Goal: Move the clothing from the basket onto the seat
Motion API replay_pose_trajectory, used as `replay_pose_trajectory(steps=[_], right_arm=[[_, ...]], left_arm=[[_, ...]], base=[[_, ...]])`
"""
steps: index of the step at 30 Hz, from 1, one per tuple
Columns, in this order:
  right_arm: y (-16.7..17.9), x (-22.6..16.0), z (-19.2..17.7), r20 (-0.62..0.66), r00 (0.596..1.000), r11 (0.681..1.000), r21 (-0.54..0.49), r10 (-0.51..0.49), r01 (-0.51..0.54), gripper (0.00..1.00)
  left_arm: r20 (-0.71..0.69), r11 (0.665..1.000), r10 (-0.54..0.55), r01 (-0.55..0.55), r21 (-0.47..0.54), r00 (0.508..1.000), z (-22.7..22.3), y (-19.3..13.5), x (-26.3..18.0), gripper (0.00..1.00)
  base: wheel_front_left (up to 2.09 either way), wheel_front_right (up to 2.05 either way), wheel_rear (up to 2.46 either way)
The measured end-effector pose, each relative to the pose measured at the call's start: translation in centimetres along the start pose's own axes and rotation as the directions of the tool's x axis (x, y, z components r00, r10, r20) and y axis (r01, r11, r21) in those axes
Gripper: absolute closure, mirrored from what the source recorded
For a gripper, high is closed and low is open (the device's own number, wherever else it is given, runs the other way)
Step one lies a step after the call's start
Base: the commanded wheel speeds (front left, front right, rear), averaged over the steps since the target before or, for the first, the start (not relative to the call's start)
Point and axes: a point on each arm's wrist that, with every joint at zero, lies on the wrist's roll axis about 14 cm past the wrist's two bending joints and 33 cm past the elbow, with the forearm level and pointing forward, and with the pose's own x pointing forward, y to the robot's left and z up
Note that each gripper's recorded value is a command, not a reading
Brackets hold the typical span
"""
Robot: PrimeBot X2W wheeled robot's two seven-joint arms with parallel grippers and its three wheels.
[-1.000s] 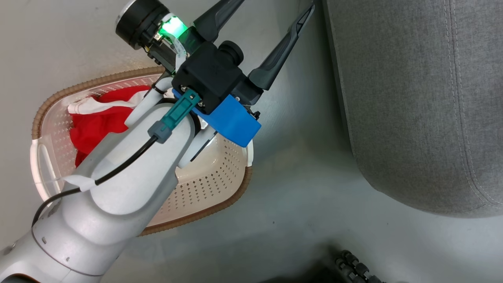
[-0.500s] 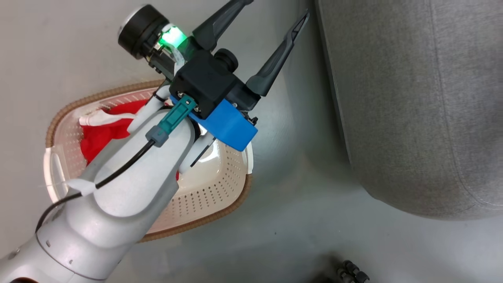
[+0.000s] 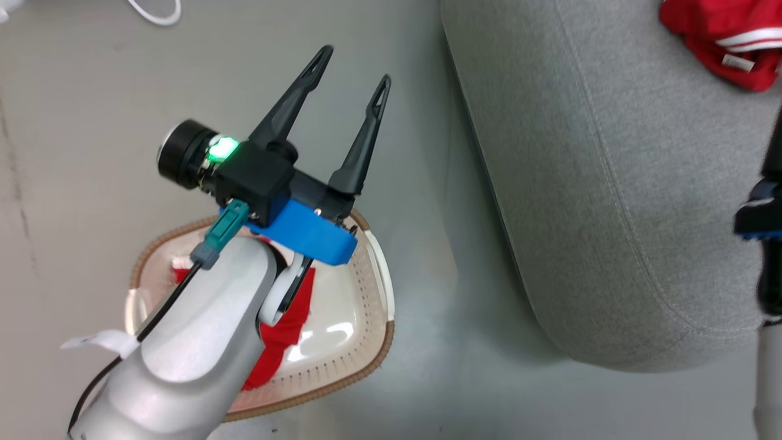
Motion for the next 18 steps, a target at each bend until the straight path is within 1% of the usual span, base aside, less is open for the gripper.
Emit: replay_pose_trajectory(steps=[5, 10, 13, 18], right_arm=[[3.2, -2.1, 2.6, 0.068, 0.995, 0.996, 0.041, 0.078, -0.081, 0.00], [7.1, -3.8, 4.6, 0.123, 0.977, 0.980, 0.084, 0.171, -0.182, 0.00], [9.2, -4.7, 5.3, 0.142, 0.965, 0.966, 0.106, 0.222, -0.238, 0.00], [12.2, -5.9, 6.9, 0.188, 0.937, 0.939, 0.127, 0.294, -0.320, 0.00]], left_arm=[[0.049, 0.994, 0.105, -0.105, 0.012, 0.993, 3.3, 1.2, -2.3, 0.00], [0.103, 0.975, 0.217, -0.220, 0.021, 0.971, 6.4, 2.7, -5.3, 0.00], [0.116, 0.957, 0.282, -0.287, 0.035, 0.952, 7.4, 3.8, -7.6, 0.00], [0.137, 0.915, 0.393, -0.401, 0.040, 0.909, 8.8, 5.6, -11.6, 0.00]], base=[[0.00, 0.00, 0.00], [0.00, 0.00, 0.00], [0.00, 0.00, 0.00], [0.00, 0.00, 0.00]])
